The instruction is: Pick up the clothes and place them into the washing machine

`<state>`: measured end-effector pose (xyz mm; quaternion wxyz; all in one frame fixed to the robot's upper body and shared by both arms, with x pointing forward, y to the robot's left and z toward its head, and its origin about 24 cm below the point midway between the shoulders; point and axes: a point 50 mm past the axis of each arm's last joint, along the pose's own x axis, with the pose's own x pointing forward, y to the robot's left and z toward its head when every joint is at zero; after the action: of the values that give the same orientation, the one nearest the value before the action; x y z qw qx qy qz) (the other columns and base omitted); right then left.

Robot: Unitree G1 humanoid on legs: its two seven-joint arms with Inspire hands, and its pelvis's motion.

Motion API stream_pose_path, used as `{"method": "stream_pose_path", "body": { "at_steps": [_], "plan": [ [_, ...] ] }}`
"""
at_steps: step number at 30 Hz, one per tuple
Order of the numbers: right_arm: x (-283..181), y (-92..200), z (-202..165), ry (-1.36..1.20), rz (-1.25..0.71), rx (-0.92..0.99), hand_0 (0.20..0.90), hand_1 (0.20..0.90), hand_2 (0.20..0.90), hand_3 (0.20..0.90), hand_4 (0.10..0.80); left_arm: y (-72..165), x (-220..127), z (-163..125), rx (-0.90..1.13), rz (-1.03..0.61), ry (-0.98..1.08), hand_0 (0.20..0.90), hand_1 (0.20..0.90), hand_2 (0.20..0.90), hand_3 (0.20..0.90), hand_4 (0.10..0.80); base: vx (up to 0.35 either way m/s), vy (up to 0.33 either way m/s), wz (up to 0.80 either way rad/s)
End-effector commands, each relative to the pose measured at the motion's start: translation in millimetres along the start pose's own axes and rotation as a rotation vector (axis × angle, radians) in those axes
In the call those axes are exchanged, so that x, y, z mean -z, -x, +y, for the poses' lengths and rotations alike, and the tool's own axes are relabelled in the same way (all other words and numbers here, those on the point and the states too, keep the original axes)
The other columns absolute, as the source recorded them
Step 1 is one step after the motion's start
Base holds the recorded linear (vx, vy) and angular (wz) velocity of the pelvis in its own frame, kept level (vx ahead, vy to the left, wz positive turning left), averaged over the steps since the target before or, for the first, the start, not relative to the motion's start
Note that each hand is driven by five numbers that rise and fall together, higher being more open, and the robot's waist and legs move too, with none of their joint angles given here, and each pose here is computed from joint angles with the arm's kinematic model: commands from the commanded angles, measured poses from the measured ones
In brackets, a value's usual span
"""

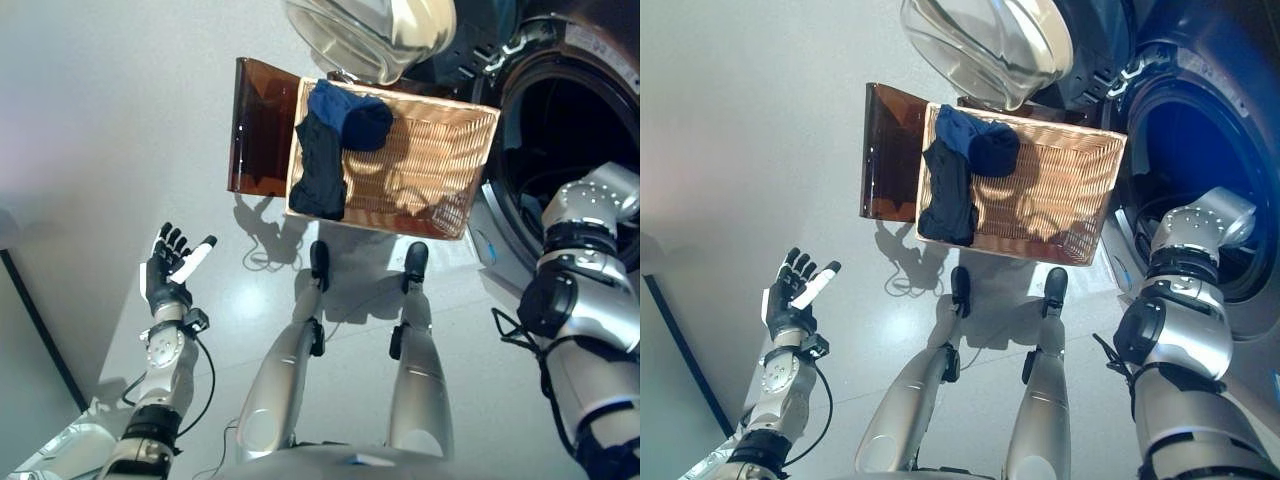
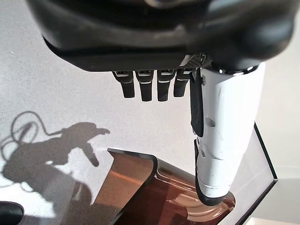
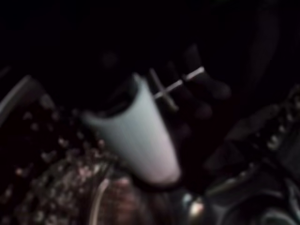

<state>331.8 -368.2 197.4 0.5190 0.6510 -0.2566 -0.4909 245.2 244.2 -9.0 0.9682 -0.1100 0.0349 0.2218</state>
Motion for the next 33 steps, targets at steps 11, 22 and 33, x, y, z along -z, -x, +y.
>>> {"method": "stream_pose_path", "body": {
  "at_steps": [11,22,33],
  "plan": [
    [-50.1,-5.8,70.8,0.611,-0.319,-0.482,0.900,0.900,0.900,0.900,0.800,9.5,-10.3,39.4,-0.051,-0.072,-0.068,0.900,0.900,0.900,0.900,0.800,0.000,0.000,0.00],
    [-21.8,-2.0,8.7,1.193,-0.462,-0.638,0.900,0.900,0.900,0.900,0.800,5.7,-20.4,39.8,-0.059,-0.138,-0.079,0.900,0.900,0.900,0.900,0.800,-0.014,0.001,0.03],
    [-8.8,-5.2,-55.5,1.840,-0.598,-0.779,0.900,0.900,0.900,0.900,0.800,6.1,-22.0,41.8,-0.070,-0.159,-0.093,0.900,0.900,0.900,0.900,0.800,-0.001,0.001,0.01]
  ]
}}
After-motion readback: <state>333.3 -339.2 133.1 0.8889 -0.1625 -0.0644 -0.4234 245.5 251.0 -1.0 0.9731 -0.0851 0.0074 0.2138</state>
